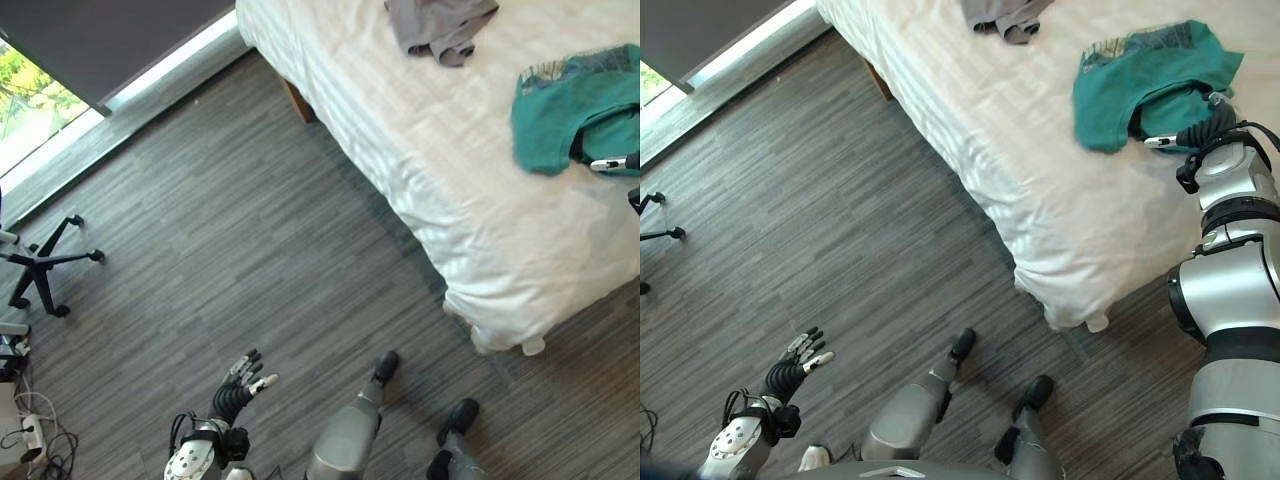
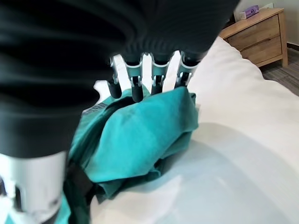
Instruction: Pick up bed clothes into laundry basket.
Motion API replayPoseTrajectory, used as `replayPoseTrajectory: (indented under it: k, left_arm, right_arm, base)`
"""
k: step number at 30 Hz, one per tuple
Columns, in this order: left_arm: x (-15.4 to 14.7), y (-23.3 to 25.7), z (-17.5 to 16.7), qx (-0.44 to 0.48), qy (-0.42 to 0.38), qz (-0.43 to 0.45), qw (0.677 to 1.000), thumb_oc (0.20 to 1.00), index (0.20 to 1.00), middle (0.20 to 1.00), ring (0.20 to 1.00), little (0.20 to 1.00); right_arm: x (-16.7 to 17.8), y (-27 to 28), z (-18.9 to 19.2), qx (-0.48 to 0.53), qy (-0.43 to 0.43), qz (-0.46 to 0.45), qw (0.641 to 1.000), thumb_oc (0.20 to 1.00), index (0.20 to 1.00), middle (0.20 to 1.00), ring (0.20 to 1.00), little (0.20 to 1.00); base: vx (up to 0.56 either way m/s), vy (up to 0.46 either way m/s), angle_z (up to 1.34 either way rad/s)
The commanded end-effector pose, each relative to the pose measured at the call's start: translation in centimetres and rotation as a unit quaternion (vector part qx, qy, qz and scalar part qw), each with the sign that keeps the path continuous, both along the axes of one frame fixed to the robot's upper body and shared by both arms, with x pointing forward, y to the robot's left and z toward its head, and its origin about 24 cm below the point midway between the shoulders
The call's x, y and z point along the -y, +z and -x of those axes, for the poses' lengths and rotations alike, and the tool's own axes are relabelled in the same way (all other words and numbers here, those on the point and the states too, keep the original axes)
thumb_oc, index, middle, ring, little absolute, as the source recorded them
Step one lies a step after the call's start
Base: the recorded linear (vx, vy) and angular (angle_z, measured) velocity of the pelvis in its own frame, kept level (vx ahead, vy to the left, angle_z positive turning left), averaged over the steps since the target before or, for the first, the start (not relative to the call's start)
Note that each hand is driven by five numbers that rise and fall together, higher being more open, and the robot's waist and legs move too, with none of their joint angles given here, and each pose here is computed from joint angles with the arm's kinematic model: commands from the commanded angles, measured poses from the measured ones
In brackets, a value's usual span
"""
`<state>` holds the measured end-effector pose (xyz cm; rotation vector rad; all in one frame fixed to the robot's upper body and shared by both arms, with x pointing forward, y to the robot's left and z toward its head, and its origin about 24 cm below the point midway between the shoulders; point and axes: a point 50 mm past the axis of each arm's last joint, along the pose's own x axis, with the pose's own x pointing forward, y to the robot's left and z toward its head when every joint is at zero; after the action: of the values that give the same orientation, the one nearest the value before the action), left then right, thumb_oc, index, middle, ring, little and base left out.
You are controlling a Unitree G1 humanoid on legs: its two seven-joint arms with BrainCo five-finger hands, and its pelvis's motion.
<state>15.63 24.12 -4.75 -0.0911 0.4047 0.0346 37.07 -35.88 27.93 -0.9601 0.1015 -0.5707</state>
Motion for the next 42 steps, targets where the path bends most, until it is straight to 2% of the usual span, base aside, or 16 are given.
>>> replayPoseTrajectory:
  k: [1, 9, 20, 31, 42]
  left_arm:
    - [1.1, 3.6, -4.1, 0.100, -0.037, 0.015, 0.994, 1.000, 1.000, 1.000, 1.000, 1.000]
    - [2.8, 4.0, -5.5, 0.119, -0.051, 0.023, 0.991, 1.000, 1.000, 1.000, 1.000, 1.000]
    - [2.8, 4.5, -6.1, 0.128, -0.042, 0.012, 0.991, 1.000, 1.000, 1.000, 1.000, 1.000]
    - [3.3, 5.6, -7.3, 0.158, -0.036, 0.016, 0.987, 1.000, 1.000, 1.000, 1.000, 1.000]
    - [5.9, 5.8, -7.9, 0.167, -0.050, 0.050, 0.983, 1.000, 1.000, 1.000, 1.000, 1.000]
  right_arm:
    - [-1.7, 7.7, 0.6, 0.074, 0.014, 0.108, 0.991, 1.000, 1.000, 1.000, 1.000, 1.000]
    - [-5.1, 13.2, 0.9, 0.122, 0.039, 0.171, 0.977, 1.000, 1.000, 1.000, 1.000, 1.000]
    - [-5.0, 17.6, 3.3, 0.165, -0.007, 0.201, 0.965, 1.000, 1.000, 1.000, 1.000, 1.000]
    - [-7.6, 18.7, 2.8, 0.197, 0.024, 0.220, 0.955, 1.000, 1.000, 1.000, 1.000, 1.000]
    - [-8.5, 16.6, 1.1, 0.148, 0.028, 0.264, 0.953, 1.000, 1.000, 1.000, 1.000, 1.000]
  base:
    - [-0.04, 0.002, -0.13]
    - [-0.01, 0.008, -0.07]
    - [0.02, -0.016, -0.02]
    - [0.01, -0.004, 0.02]
    - [0.00, 0.006, 0.03]
